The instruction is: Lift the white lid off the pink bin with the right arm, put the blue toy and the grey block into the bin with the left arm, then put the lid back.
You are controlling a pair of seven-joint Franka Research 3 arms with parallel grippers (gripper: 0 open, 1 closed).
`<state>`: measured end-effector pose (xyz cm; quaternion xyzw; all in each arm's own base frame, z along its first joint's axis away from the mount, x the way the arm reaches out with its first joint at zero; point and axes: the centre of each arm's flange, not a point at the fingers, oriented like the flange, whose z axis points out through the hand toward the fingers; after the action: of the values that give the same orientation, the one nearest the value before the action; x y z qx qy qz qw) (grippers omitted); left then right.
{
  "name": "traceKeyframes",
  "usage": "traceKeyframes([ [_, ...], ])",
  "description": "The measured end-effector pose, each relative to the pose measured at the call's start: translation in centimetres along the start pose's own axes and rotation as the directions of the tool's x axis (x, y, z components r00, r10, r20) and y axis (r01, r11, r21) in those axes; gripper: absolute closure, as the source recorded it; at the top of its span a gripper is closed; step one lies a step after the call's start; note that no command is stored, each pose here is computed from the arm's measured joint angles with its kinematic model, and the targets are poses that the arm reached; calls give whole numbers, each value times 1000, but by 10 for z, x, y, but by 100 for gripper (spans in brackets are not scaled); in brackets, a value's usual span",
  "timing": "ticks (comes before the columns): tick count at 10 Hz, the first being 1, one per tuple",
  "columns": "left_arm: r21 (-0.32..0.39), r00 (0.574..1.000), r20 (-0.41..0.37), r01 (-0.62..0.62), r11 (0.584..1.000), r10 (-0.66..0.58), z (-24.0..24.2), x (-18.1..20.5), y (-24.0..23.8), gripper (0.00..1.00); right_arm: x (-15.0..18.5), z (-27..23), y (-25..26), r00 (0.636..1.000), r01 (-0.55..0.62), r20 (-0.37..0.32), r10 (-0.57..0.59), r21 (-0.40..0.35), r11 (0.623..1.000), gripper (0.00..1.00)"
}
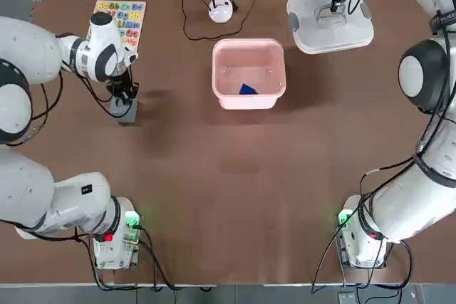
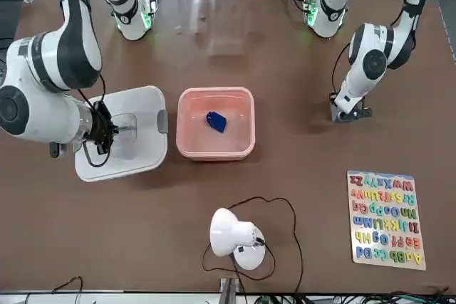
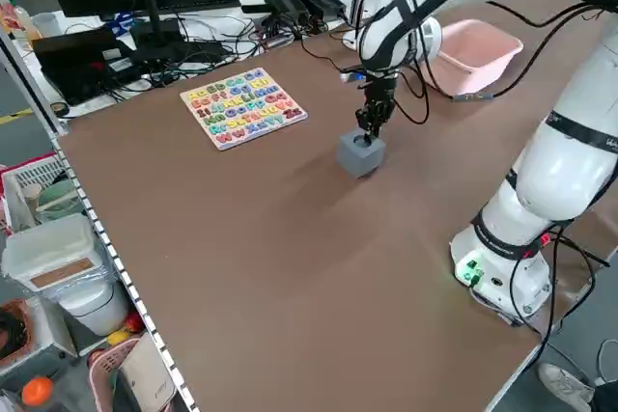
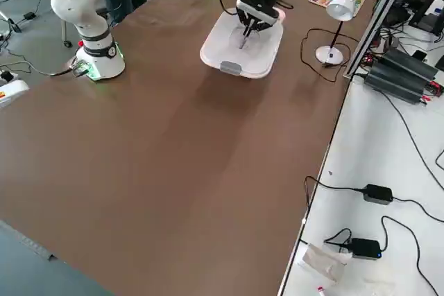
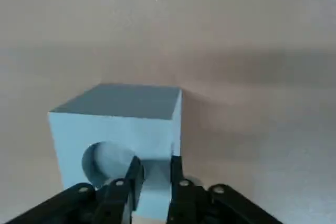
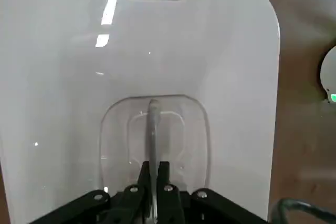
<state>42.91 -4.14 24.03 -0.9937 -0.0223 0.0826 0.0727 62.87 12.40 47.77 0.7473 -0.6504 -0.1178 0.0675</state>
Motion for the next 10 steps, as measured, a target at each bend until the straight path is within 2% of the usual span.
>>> traceKeyframes([
  [3,4,999,-18,34,999,-34,-17,10,-14,75,0,0,0,1000,0,0,0,0,1000,93],
  [4,3,997,-19,69,998,-69,-41,19,-19,75,0,0,0,1000,0,0,0,0,1000,93],
  [5,-28,994,-21,109,994,-109,-76,30,-12,75,0,0,0,1000,0,0,0,0,1000,93],
  [8,-185,957,-67,268,946,-284,-203,47,83,75,0,0,0,1000,-1,0,1,0,1000,93],
  [10,-284,908,-45,387,877,-416,-252,33,166,75,1,0,0,1000,-1,0,1,0,1000,93],
])
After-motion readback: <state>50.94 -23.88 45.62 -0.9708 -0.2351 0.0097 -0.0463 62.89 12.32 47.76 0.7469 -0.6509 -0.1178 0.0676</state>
